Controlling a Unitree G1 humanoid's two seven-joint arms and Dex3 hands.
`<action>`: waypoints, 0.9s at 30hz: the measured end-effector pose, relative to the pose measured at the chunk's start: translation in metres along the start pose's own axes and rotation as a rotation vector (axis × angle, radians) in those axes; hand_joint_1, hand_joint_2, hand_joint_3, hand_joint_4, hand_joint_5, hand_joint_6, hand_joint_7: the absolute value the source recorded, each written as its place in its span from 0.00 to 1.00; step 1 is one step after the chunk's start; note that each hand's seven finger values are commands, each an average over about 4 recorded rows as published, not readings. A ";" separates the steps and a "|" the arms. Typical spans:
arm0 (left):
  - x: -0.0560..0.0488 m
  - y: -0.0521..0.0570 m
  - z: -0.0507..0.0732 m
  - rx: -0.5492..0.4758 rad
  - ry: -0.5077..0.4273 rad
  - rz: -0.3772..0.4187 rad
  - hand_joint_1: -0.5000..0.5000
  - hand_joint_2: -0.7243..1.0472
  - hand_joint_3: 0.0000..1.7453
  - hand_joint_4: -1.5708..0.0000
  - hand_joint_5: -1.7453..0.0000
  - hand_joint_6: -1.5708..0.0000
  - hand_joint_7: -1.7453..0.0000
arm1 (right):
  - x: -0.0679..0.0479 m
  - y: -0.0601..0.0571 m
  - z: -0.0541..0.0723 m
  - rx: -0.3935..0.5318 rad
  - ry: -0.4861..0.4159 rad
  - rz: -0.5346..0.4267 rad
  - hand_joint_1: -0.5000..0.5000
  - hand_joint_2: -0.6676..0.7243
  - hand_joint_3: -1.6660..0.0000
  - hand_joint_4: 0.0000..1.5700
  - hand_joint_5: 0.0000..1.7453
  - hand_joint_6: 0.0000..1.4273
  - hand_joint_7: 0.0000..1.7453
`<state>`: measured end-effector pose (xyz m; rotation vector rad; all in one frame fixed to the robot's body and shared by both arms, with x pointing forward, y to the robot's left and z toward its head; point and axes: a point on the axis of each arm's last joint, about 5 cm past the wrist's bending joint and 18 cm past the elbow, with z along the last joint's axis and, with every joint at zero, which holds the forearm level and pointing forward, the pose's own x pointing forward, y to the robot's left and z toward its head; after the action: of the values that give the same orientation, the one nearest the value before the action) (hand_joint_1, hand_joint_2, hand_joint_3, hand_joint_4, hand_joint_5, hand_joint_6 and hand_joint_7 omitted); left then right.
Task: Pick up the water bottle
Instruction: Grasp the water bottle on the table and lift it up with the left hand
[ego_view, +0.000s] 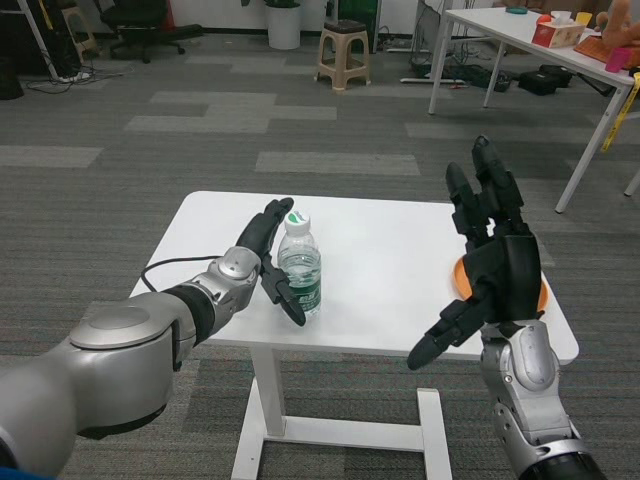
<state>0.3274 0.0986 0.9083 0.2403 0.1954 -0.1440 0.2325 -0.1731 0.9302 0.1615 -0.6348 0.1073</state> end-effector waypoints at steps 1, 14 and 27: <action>0.000 0.000 0.000 0.002 0.003 -0.001 0.04 0.00 0.05 1.00 1.00 0.94 0.84 | 0.000 0.000 0.000 0.000 0.000 0.000 0.33 1.00 1.00 0.07 0.00 0.00 0.00; -0.001 -0.008 0.000 0.035 0.008 -0.048 0.02 0.00 0.05 0.99 1.00 0.88 0.80 | 0.000 0.001 0.000 0.002 0.002 0.004 0.33 1.00 1.00 0.07 0.00 0.00 0.00; -0.002 -0.015 0.000 0.055 0.003 -0.087 0.03 0.00 0.05 0.95 1.00 0.83 0.79 | 0.000 0.001 0.000 0.000 0.004 0.007 0.33 1.00 1.00 0.07 0.00 0.00 0.00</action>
<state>0.3228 0.0844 0.9054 0.2871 0.2047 -0.2359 0.2324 -0.1723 0.9299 0.1589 -0.6319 0.1147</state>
